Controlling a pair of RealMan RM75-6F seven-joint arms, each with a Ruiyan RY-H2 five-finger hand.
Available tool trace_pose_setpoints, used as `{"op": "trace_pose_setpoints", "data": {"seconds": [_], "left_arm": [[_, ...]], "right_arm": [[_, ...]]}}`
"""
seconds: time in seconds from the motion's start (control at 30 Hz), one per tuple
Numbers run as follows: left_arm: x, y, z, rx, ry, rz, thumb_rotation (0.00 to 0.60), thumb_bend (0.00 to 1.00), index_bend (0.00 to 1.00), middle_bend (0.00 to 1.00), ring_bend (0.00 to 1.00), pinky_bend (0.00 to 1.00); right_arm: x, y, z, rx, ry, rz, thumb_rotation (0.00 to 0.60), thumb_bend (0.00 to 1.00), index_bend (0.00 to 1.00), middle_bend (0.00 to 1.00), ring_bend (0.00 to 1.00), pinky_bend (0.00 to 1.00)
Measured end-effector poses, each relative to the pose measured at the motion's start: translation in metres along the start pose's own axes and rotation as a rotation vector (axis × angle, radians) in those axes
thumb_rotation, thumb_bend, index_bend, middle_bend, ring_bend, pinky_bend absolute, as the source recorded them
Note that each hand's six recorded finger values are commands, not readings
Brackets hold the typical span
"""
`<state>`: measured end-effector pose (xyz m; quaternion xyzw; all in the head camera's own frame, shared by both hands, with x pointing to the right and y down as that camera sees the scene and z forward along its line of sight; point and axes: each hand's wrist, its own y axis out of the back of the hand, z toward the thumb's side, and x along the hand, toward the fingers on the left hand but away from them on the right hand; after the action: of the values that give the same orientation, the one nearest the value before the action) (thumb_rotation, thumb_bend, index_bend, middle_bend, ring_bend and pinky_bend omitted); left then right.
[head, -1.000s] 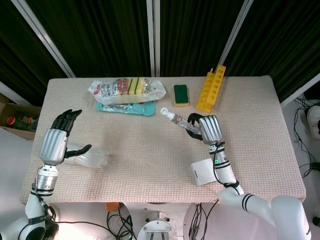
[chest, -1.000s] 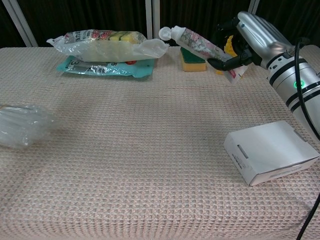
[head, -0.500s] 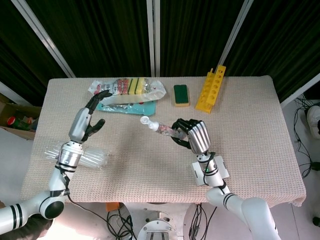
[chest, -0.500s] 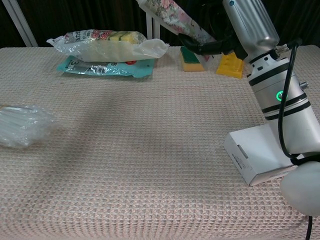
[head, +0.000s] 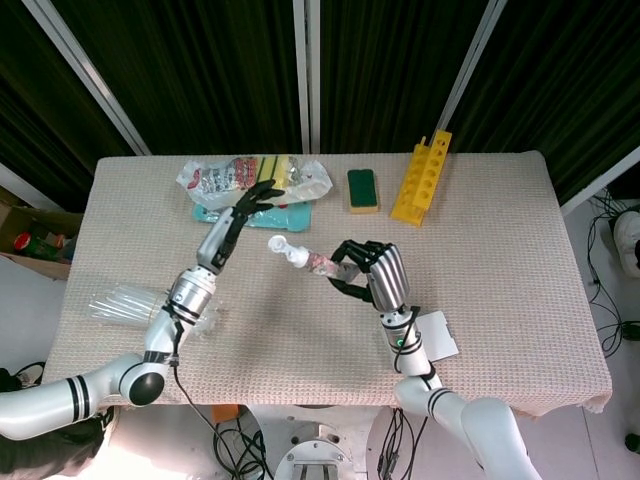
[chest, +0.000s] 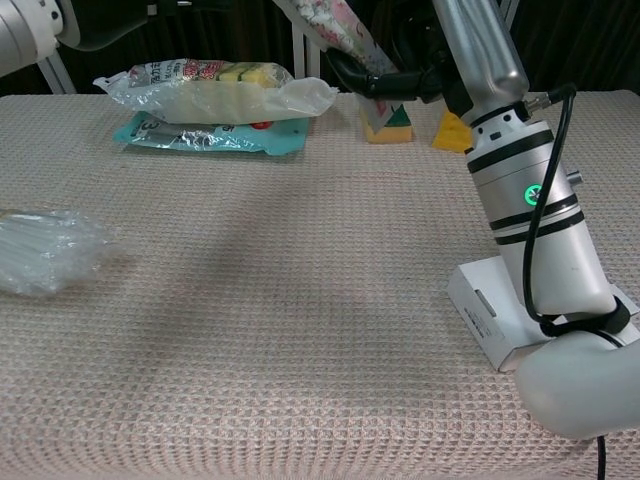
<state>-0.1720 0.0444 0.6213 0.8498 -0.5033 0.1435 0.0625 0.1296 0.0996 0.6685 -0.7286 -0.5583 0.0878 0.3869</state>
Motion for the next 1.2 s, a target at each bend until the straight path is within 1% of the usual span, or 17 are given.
{"op": "trace_pose_setpoints", "data": {"seconds": [0.1, 0.27, 0.4, 0.53, 0.8, 0.93, 1.2], "left_arm": [[0.005, -0.011, 0.005, -0.025, -0.016, -0.036, 0.0, 0.0, 0.1, 0.17, 0.1, 0.15], [0.007, -0.025, 0.012, -0.027, -0.041, -0.083, 0.0, 0.0, 0.1, 0.17, 0.1, 0.15], [0.006, -0.032, 0.015, -0.03, -0.055, -0.103, 0.0, 0.0, 0.1, 0.17, 0.1, 0.15], [0.008, -0.039, 0.018, -0.045, -0.066, -0.12, 0.0, 0.0, 0.1, 0.17, 0.1, 0.15], [0.011, -0.05, 0.025, -0.032, -0.099, -0.144, 0.0, 0.0, 0.1, 0.17, 0.1, 0.15], [0.011, -0.054, 0.027, 0.002, -0.12, -0.15, 0.0, 0.0, 0.1, 0.17, 0.1, 0.15], [0.009, -0.056, 0.033, 0.14, -0.182, -0.126, 0.0, 0.0, 0.1, 0.17, 0.1, 0.15]], "right_arm": [[-0.001, -0.006, -0.001, -0.014, -0.014, 0.02, 0.6, 0.51, 1.0, 0.95, 0.84, 0.95], [-0.004, -0.013, -0.002, -0.046, -0.042, 0.039, 0.6, 0.51, 1.0, 0.95, 0.84, 0.95], [-0.002, -0.018, -0.001, -0.067, -0.056, 0.055, 0.6, 0.51, 1.0, 0.95, 0.84, 0.95], [-0.002, -0.027, 0.0, -0.096, -0.079, 0.086, 0.6, 0.51, 1.0, 0.95, 0.84, 0.95], [-0.001, -0.041, 0.002, -0.135, -0.117, 0.129, 0.6, 0.51, 1.0, 0.95, 0.84, 0.95], [0.0, -0.047, 0.002, -0.144, -0.126, 0.155, 0.6, 0.51, 1.0, 0.95, 0.84, 0.95], [0.003, -0.056, -0.001, -0.142, -0.153, 0.197, 0.6, 0.52, 1.0, 0.95, 0.84, 0.95]]}}
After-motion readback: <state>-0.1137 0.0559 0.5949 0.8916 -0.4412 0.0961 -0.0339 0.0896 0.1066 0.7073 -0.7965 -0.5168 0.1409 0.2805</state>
